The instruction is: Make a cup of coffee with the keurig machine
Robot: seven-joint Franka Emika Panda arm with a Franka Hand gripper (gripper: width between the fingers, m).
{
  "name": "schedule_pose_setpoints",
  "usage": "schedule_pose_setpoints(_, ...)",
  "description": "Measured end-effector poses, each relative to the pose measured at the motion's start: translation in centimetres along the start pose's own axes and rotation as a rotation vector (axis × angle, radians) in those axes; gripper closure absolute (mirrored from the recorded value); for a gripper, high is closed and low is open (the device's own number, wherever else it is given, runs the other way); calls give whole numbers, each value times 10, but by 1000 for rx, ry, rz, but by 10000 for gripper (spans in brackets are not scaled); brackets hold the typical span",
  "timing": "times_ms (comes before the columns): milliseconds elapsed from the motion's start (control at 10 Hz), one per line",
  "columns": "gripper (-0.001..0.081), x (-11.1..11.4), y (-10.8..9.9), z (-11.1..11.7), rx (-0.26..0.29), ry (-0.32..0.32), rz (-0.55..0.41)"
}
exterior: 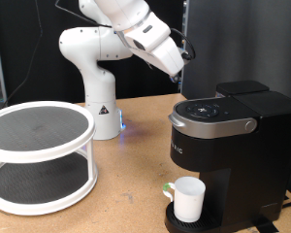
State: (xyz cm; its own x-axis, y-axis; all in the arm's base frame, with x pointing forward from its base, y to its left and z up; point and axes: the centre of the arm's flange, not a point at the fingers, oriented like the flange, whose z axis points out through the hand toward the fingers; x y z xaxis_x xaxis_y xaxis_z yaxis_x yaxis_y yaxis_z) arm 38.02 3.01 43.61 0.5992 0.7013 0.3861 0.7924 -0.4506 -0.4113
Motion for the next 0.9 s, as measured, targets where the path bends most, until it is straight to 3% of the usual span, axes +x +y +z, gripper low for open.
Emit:
schedule_pose_setpoints(100,-1,-2,0,2,-17,-58,-15)
schedule_pose_setpoints(300,-1,6,-3,11,-130,-250,-50)
schedule_pose_setpoints(400,-1,13,-7,15,-144,-286,-74)
schedule_pose_setpoints(700,-1,41,-15,10,-93,-257,-102)
schedule_pose_setpoints(900,-1,65,-12,4,-95,-231,-83)
